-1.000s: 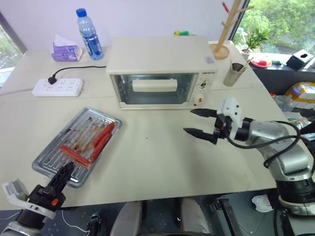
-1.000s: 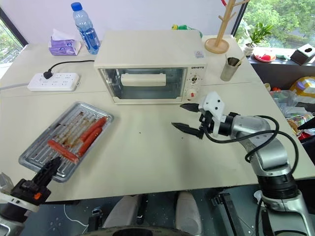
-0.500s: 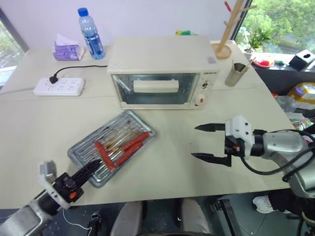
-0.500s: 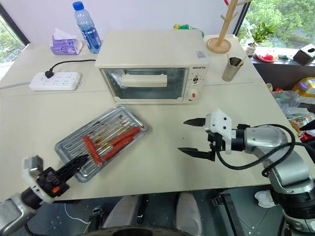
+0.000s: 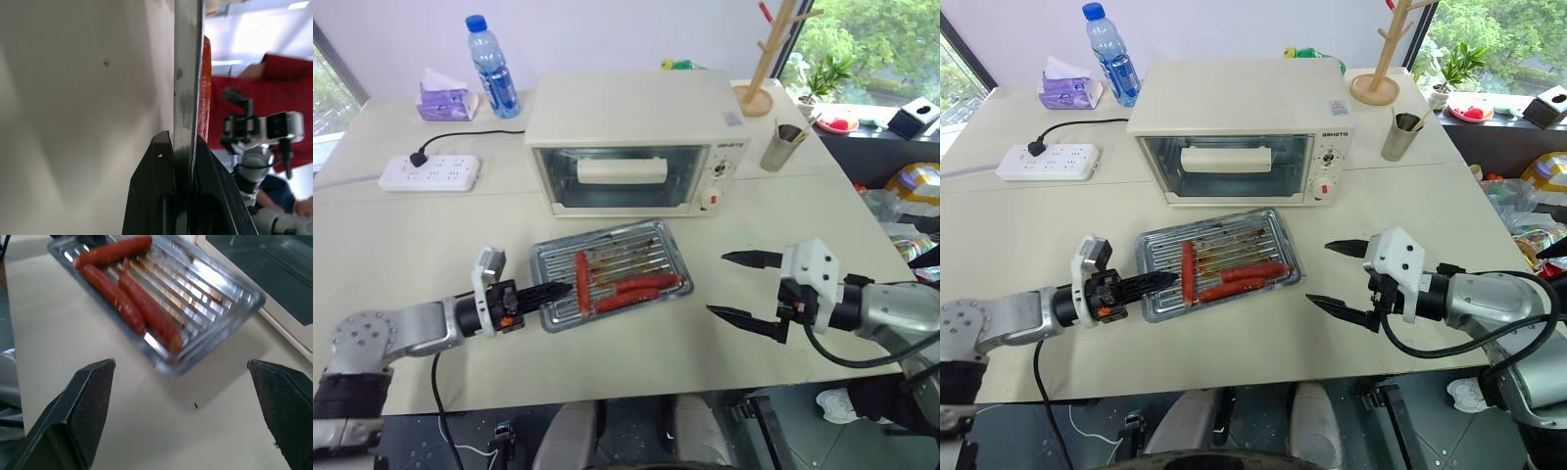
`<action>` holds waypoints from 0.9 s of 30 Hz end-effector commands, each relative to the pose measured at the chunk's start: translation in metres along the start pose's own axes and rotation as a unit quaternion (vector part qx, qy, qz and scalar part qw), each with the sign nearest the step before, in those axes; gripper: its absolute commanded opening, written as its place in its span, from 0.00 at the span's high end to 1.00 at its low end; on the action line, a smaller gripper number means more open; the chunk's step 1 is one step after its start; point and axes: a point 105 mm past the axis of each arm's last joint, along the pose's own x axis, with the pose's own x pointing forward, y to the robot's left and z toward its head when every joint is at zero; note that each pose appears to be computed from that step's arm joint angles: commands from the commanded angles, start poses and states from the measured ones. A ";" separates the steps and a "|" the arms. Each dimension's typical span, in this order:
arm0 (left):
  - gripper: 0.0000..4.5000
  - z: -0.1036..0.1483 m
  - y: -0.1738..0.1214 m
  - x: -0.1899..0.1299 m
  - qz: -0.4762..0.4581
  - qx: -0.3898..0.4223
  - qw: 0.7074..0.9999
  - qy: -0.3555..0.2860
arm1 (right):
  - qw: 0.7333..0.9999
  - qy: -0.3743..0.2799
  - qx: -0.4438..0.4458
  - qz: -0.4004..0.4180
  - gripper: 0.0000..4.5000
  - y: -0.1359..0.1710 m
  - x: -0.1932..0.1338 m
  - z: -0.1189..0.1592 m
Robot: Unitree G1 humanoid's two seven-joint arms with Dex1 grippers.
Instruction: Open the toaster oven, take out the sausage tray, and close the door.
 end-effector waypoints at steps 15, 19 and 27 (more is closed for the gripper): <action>1.00 0.015 0.016 0.034 0.005 0.024 0.999 0.037 | 0.999 -0.017 -0.007 -0.041 0.01 0.005 -0.001 0.009; 1.00 0.014 0.024 0.032 0.018 0.017 0.999 0.037 | 0.999 -0.017 -0.006 -0.044 0.01 0.004 0.000 0.007; 0.17 0.024 0.033 0.007 0.060 0.040 0.997 0.011 | 0.999 -0.021 -0.005 -0.045 0.00 0.002 0.002 0.008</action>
